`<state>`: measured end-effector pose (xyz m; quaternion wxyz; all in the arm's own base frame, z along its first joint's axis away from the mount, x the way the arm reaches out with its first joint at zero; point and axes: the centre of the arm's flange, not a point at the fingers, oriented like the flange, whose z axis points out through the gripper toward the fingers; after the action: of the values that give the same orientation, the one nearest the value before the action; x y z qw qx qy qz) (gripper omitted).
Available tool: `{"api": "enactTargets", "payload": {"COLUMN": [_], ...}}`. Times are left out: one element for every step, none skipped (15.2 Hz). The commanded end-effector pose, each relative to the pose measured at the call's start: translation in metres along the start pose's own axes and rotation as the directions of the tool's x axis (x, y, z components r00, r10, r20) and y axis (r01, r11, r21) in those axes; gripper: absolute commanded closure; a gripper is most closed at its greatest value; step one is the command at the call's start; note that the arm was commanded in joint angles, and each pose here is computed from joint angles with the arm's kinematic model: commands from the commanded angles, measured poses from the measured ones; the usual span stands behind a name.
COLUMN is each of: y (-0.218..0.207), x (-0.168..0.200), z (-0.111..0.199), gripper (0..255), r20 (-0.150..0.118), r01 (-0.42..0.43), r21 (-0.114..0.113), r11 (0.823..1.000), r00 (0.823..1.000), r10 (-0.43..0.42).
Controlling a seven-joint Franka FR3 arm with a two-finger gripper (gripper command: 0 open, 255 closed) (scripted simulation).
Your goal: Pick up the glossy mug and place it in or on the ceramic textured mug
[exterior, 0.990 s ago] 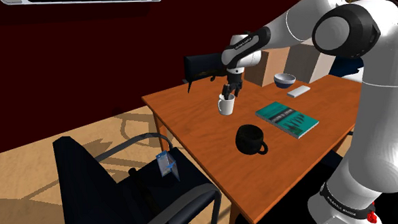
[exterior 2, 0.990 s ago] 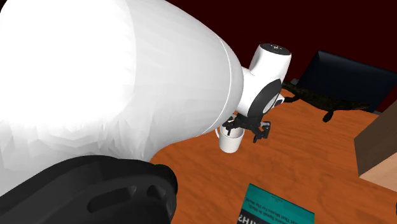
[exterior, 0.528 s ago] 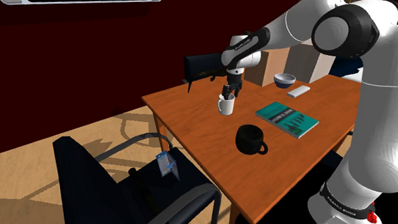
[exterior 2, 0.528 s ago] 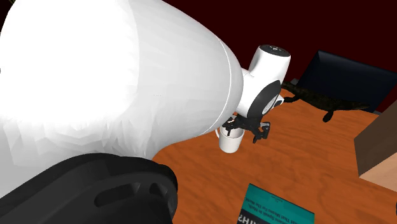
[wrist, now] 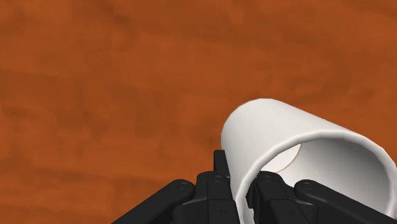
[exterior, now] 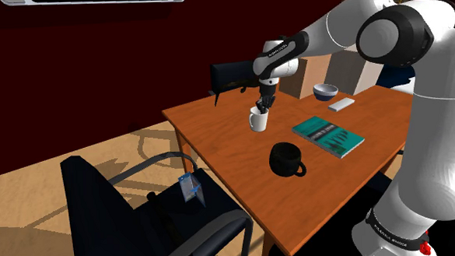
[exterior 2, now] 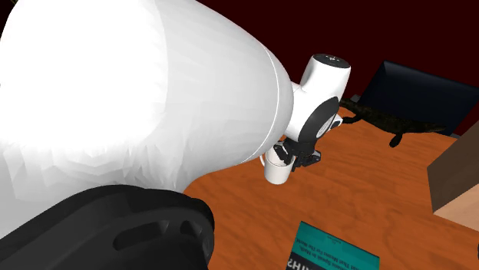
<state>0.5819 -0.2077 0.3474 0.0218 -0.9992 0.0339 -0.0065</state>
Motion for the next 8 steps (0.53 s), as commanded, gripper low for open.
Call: {"api": "enactTargets", "payload": {"y": [0.0, 0.0, 0.0, -0.001, -0.001, -0.001, -0.001, -0.001], "x": [0.0, 0.0, 0.0, 0.0, 0.0, 0.0, 0.0, 0.0], "z": [0.0, 0.0, -0.005, -0.01, -0.016, -0.021, -0.026, -0.031], "gripper": [255, 255, 255, 255, 255, 255, 255, 255], "r20": [0.0, 0.0, 0.0, 0.0, 0.0, 0.0, 0.0, 0.0], "r01": [0.0, 0.0, 0.0, 0.0, 0.0, 0.0, 0.0, 0.0], "r21": [0.0, 0.0, 0.0, 0.0, 0.0, 0.0, 0.0, 0.0], "r11": [1.0, 1.0, 1.0, 1.0, 1.0, 1.0, 1.0, 1.0], "r00": [1.0, 1.0, 1.0, 1.0, 1.0, 1.0, 1.0, 1.0], "r10": [0.0, 0.0, 0.0, 0.0, 0.0, 0.0, 0.0, 0.0]}}
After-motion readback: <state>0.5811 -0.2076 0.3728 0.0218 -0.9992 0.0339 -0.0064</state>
